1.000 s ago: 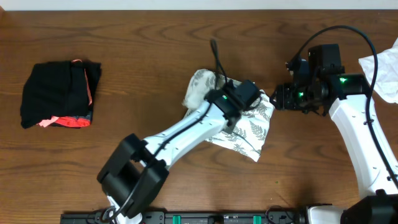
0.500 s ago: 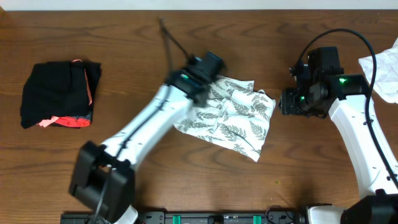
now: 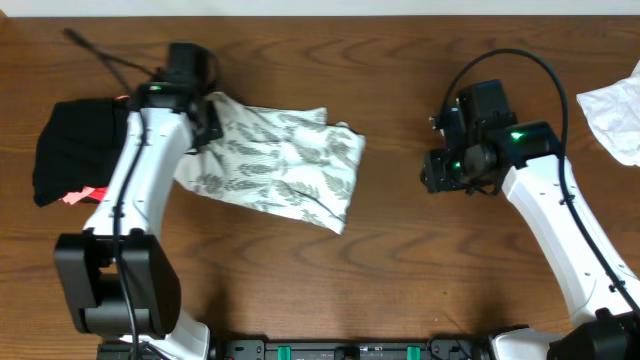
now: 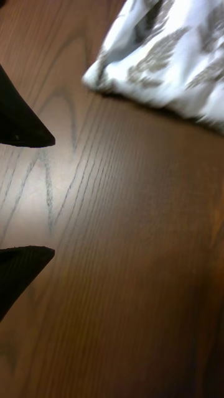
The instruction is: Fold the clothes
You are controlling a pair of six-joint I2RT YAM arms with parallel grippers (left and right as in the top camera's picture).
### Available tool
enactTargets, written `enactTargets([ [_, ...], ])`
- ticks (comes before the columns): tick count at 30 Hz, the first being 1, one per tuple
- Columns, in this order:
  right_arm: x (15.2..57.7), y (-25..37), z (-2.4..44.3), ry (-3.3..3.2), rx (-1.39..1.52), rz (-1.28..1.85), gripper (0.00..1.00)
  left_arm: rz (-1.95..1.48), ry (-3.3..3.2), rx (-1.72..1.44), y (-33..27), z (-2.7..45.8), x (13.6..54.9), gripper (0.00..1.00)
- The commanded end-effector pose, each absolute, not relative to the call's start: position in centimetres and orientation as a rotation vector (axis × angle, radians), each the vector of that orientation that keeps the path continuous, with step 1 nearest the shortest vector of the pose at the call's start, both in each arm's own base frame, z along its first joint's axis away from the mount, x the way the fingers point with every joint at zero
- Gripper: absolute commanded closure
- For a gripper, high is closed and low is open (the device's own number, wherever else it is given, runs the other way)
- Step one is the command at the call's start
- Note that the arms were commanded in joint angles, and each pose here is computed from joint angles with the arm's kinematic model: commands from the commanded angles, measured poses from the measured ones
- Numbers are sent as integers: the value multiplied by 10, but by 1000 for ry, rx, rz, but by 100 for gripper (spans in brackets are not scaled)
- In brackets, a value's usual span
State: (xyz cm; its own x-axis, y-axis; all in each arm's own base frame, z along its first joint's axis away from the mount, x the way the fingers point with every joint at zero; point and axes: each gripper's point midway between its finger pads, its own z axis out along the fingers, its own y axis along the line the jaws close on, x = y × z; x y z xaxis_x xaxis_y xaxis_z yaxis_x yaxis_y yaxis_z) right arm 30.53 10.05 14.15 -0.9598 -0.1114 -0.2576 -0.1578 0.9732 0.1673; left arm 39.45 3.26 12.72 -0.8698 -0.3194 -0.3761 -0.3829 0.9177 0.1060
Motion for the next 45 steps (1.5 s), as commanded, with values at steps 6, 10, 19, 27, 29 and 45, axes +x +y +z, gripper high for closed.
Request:
enactTargets([
  [6, 303, 108, 133, 2897, -204, 270, 51, 162, 2719, -478, 38, 136, 399, 94],
  [10, 303, 107, 133, 2902, -187, 272, 51, 142, 2694, -369, 15, 152, 404, 94],
  [19, 303, 105, 132, 2915, -42, 265, 52, 188, 2434, 350, -164, 208, 404, 94],
  [27, 301, 104, 132, 2923, -43, 263, 53, 269, 2554, 794, -270, 91, 356, 94],
  [29, 301, 104, 132, 2924, -43, 263, 52, 319, 2597, 865, -275, 62, 345, 94],
  [45, 317, 79, 133, 2865, 10, 92, 55, 473, 2692, 938, -254, 44, 318, 94],
])
